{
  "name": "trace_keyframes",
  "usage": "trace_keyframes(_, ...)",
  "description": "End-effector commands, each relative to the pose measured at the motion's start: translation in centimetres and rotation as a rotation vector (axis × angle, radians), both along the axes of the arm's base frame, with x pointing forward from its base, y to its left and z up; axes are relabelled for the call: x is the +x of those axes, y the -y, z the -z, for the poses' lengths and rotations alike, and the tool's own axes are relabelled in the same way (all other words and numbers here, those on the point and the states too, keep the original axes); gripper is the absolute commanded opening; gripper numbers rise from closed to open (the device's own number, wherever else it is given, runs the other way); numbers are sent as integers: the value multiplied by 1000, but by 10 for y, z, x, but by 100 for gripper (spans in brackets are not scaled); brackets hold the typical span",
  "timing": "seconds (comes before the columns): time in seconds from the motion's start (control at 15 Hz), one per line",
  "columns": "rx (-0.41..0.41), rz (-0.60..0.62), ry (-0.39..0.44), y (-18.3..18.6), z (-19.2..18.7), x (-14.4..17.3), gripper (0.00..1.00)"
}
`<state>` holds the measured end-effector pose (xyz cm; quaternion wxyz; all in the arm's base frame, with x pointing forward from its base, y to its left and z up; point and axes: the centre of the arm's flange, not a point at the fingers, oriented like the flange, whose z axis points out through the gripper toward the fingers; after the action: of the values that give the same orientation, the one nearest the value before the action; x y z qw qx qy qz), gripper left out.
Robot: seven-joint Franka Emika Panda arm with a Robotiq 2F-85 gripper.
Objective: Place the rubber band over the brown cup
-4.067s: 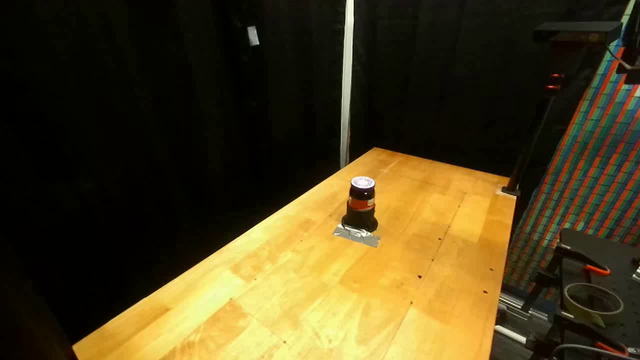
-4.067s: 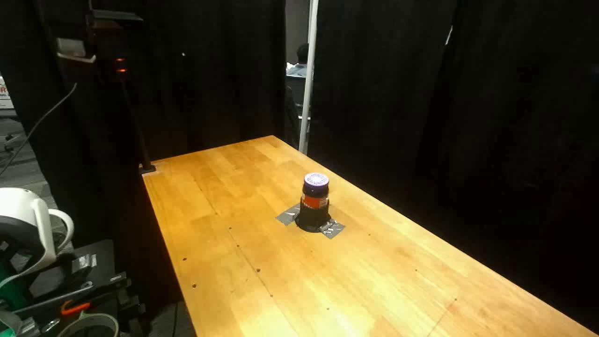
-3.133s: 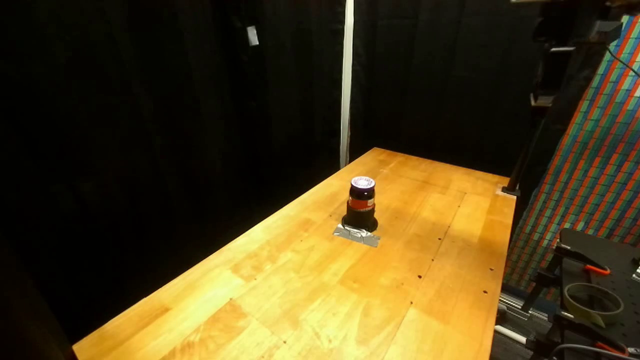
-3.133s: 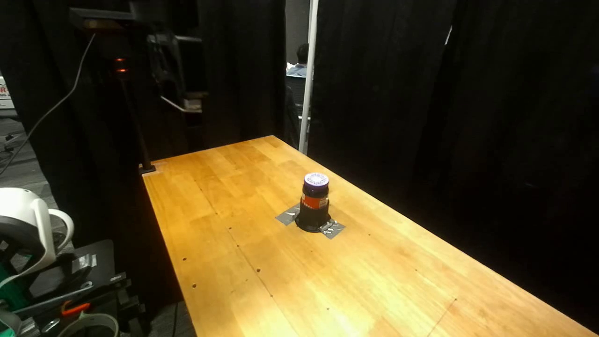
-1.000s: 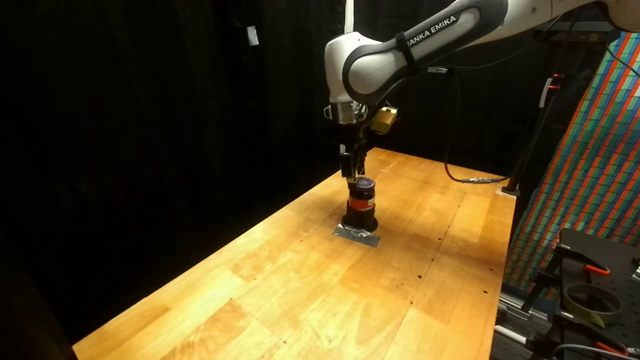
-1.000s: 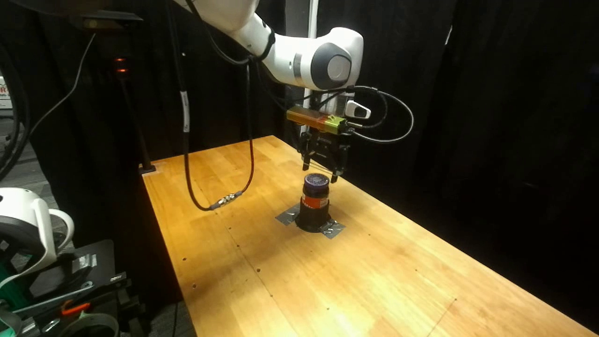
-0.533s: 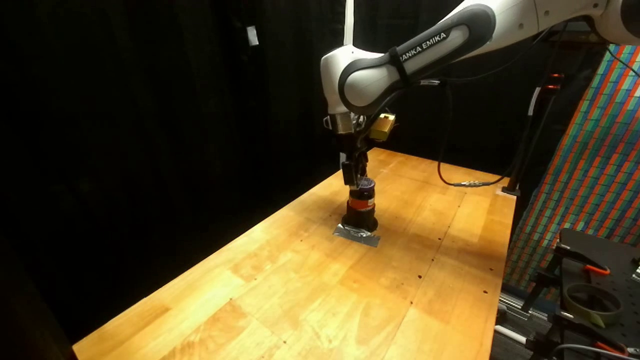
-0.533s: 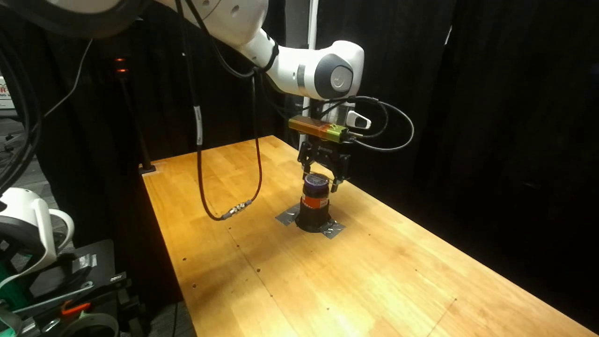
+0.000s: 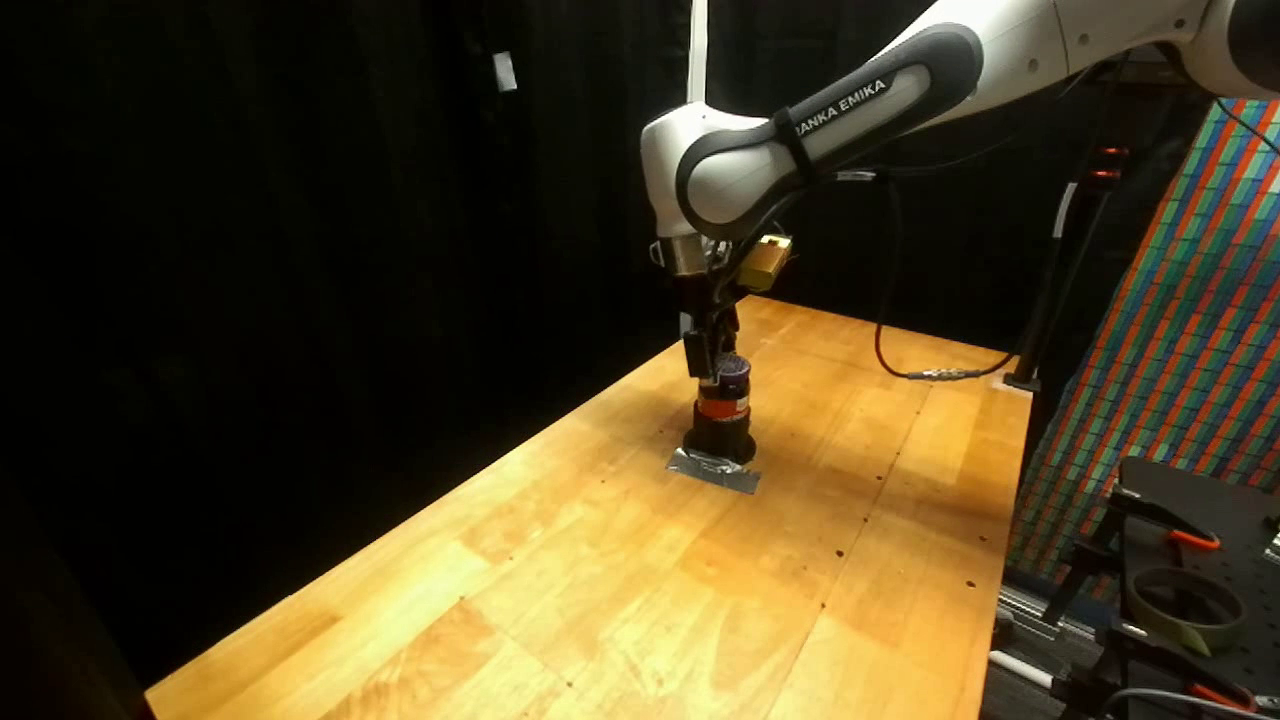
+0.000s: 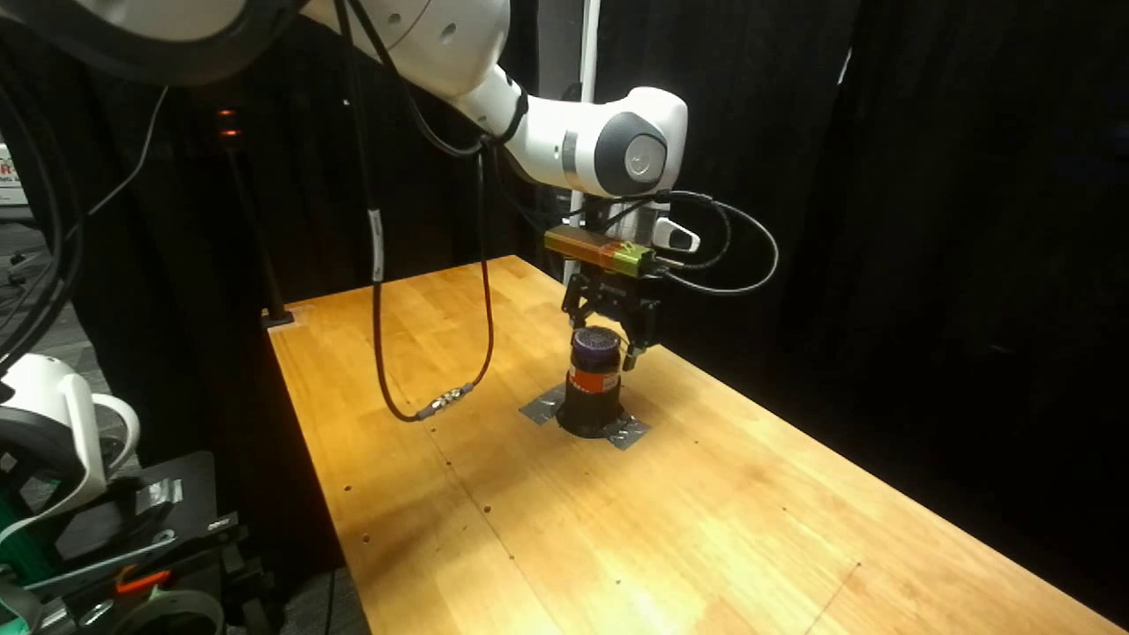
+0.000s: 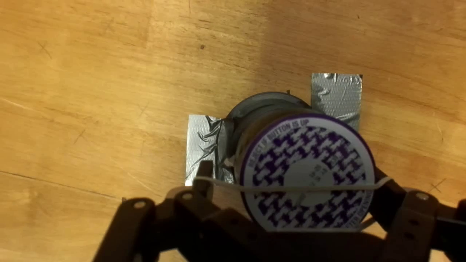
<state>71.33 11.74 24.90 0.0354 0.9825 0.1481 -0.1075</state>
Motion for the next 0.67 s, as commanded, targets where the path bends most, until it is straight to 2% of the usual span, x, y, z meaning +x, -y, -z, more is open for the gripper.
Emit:
trace_keyframes(0.0, -10, 36, 79, -3, -5, 2, 100)
trace_keyframes(0.13, 3, 62, 125, -8, -8, 9, 100)
trace_keyframes(0.4, 7, 92, 165, -10, -8, 14, 100)
trace_keyframes(0.47, 2, 95, 157, -10, -8, 14, 100)
trace_keyframes(0.6, -25, 87, 77, -8, -5, 11, 100)
